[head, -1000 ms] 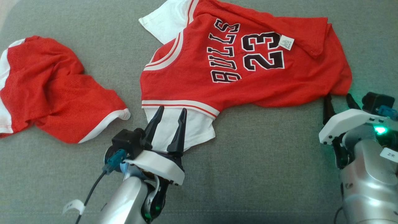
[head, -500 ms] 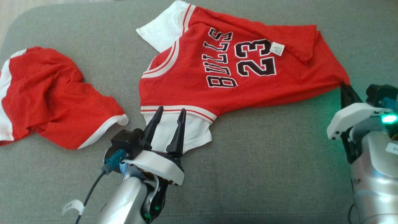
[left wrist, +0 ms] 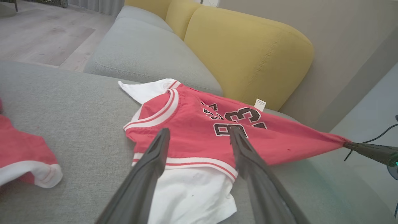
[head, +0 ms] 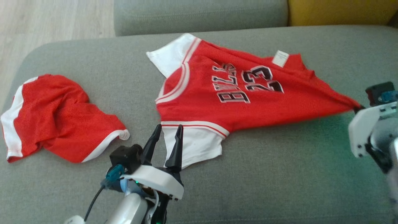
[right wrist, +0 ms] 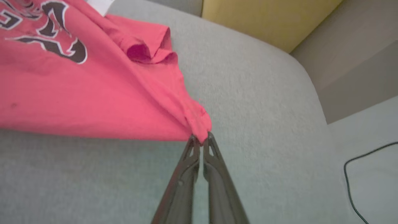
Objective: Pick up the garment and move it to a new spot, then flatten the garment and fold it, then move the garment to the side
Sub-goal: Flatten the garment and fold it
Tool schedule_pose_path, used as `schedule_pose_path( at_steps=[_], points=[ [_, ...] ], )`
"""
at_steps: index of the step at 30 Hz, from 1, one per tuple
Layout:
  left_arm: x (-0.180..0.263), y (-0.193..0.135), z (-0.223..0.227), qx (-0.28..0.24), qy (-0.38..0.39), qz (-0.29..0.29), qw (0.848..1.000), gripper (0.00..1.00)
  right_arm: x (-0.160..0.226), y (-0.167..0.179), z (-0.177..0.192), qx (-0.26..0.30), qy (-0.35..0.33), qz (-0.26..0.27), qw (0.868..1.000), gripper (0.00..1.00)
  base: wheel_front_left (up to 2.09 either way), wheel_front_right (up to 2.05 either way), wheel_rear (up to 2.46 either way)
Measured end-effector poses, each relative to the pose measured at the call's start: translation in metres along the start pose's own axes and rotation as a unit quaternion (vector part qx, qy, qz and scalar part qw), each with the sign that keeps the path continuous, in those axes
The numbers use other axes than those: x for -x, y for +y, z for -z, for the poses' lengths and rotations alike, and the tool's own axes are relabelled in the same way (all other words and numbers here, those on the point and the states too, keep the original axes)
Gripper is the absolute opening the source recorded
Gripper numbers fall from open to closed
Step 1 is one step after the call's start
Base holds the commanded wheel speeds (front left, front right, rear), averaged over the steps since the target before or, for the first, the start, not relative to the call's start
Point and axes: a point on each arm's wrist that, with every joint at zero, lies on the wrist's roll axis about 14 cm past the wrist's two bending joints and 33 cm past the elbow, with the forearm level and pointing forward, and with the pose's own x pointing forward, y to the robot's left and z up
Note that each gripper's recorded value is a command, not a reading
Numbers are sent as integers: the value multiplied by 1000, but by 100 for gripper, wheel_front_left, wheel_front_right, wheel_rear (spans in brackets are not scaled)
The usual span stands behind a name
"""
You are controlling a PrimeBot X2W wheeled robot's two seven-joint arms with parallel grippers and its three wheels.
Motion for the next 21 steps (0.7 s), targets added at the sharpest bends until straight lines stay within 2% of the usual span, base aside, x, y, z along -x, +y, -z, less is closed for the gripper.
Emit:
schedule_pose_path(
  at_steps=[5,10,15,21],
  points=[
    [2,-2,-3,5,-5,-1,1000,100,22,-7,13,16,62,-17,998,0,0,0,0],
    [2,5,5,9,7,-10,1000,100,21,1,-2,12,62,-38,997,0,0,0,0],
    [-3,18,11,11,16,-23,1000,100,-1,11,-23,17,64,-51,997,0,0,0,0],
    [-16,32,9,4,16,-32,999,100,-50,12,-57,10,59,-47,997,0,0,0,0]
  ],
)
